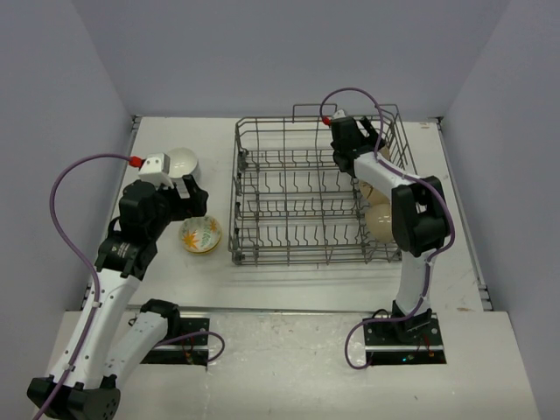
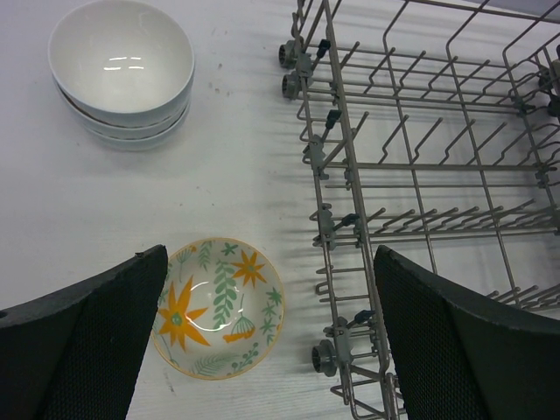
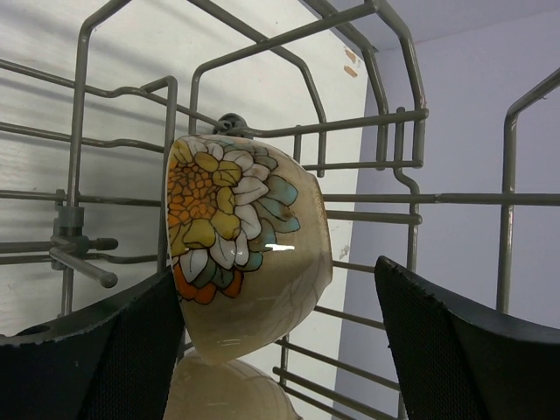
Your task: Unload the bowls from the dish rack
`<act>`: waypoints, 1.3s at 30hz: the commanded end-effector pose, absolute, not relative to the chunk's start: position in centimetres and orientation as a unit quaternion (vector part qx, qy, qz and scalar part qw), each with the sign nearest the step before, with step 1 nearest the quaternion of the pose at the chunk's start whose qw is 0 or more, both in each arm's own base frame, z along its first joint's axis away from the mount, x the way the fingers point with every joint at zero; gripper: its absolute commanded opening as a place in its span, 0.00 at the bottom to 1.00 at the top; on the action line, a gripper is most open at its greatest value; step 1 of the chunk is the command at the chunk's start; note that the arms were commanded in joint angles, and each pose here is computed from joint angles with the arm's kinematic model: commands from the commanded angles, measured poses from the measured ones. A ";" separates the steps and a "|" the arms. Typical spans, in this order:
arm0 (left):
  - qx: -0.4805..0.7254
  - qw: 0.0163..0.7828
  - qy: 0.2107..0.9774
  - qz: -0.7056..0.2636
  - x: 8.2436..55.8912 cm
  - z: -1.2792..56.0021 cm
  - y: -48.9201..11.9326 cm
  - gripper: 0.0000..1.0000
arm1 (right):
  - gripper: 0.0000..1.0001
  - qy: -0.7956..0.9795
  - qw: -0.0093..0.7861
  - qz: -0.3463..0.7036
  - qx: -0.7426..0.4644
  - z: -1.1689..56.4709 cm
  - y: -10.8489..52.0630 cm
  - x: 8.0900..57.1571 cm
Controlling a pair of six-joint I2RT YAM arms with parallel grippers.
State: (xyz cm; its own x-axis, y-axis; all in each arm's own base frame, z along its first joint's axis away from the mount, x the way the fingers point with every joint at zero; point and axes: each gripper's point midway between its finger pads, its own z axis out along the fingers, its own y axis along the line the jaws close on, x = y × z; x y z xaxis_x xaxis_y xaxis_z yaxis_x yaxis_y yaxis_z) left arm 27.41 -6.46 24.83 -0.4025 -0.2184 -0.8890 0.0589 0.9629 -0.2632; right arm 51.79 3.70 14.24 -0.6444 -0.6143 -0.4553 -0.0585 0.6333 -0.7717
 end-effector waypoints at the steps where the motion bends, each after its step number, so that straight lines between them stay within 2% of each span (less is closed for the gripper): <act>1: -0.029 0.559 0.818 -0.133 27.5 25.6 -6.9 1.00 | 0.83 0.809 0.391 -0.402 -0.177 16.4 2.6 52.3; 13: -0.022 0.559 0.817 -0.139 27.4 25.7 -7.3 1.00 | 0.73 0.795 0.399 -0.418 -0.186 16.6 2.5 53.1; 15: -0.021 0.559 0.817 -0.140 27.4 25.6 -7.3 1.00 | 0.69 0.795 0.399 -0.417 -0.187 16.5 2.4 53.2; 17: -0.020 0.558 0.817 -0.141 27.4 25.6 -7.4 1.00 | 0.55 0.795 0.395 -0.420 -0.191 16.3 2.3 53.3; 26: -0.010 0.557 0.817 -0.151 27.3 25.7 -7.9 1.00 | 0.54 0.792 0.400 -0.424 -0.180 16.9 2.0 53.3; 34: -0.008 0.557 0.816 -0.153 27.3 25.8 -8.0 1.00 | 0.45 0.786 0.403 -0.433 -0.178 17.2 1.8 53.3; 35: -0.007 0.558 0.816 -0.153 27.3 25.8 -8.1 1.00 | 0.40 0.786 0.403 -0.434 -0.178 17.2 1.7 53.3; 39: -0.006 0.558 0.815 -0.154 27.2 25.8 -8.1 1.00 | 0.38 0.785 0.402 -0.436 -0.177 17.3 1.7 53.3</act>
